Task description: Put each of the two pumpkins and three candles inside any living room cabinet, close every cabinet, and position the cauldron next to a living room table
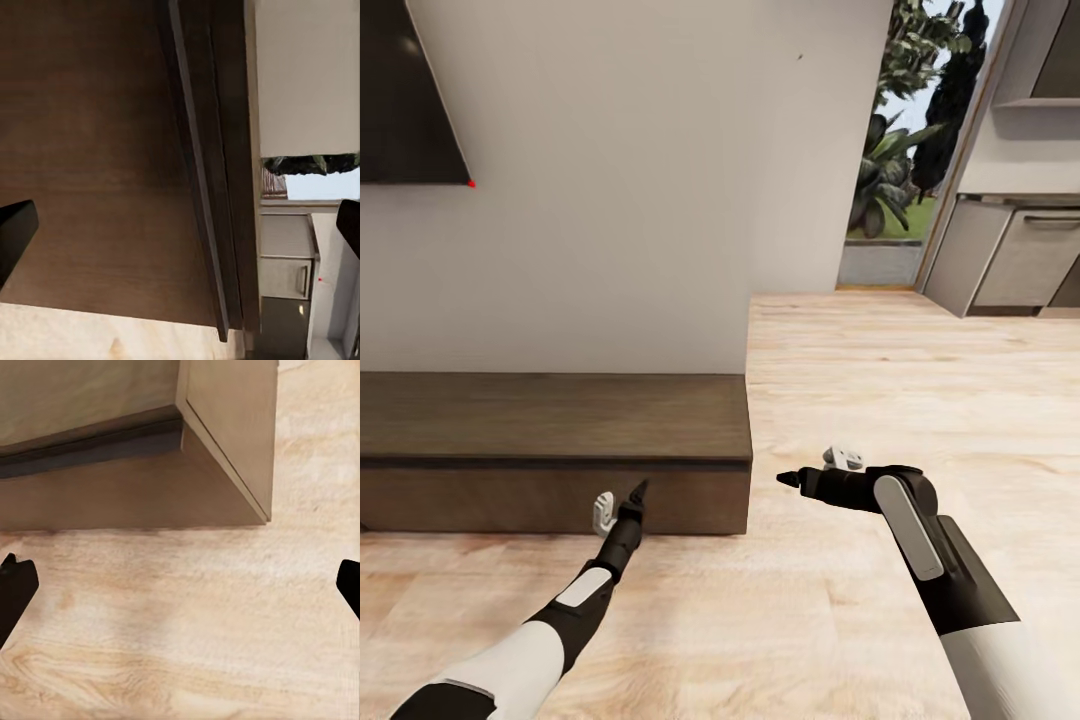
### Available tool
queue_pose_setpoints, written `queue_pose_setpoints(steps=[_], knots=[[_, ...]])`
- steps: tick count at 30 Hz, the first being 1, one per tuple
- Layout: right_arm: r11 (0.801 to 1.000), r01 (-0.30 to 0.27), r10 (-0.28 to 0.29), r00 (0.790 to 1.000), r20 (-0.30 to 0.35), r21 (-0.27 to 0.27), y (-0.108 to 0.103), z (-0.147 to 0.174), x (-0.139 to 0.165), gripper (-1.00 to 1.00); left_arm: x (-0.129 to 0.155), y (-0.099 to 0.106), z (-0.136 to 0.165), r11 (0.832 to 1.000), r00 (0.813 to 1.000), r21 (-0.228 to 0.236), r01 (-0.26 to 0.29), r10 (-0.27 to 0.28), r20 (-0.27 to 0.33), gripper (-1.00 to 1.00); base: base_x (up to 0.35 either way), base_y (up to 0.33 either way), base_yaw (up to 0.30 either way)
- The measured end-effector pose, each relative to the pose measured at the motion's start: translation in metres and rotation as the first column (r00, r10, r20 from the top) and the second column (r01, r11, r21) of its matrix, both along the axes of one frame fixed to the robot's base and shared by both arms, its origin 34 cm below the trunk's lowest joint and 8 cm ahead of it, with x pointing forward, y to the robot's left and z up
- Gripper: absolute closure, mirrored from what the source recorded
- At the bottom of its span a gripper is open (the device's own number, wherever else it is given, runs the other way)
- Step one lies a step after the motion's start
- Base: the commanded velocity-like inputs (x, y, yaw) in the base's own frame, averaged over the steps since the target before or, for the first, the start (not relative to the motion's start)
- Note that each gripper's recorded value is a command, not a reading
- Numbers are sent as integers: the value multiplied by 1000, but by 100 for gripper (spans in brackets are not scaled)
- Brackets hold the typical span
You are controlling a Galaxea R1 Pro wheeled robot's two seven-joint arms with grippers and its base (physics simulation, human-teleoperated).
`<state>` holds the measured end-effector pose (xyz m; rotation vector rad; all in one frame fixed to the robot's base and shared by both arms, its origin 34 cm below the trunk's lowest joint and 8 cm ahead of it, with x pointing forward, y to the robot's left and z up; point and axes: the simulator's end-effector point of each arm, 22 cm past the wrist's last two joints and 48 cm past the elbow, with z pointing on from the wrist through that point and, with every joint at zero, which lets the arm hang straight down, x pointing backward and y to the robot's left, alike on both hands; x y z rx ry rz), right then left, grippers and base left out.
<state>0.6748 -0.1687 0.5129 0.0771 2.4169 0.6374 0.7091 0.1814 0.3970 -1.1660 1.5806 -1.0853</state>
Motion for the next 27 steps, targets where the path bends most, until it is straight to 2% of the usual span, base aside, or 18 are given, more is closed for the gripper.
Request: queue_pose_setpoints(steps=[2,6,12,27], knots=[[1000,-3,3,1000,-4,-5,1,-3,0,-100,6,21,5,1000,1000,22,-12,12,21,-100,0,0,0],[1000,-6,6,1000,-5,-9,2,-4,-1,-100,10,25,12,1000,999,23,-7,7,39,-100,0,0,0],[1000,-7,7,1000,-5,-11,2,-4,-1,-100,8,38,9,1000,999,7,27,-28,24,-100,12,0,0],[1000,-7,7,1000,-5,-12,2,-4,-1,-100,7,43,10,1000,999,2,31,-31,29,-100,2,-3,0]])
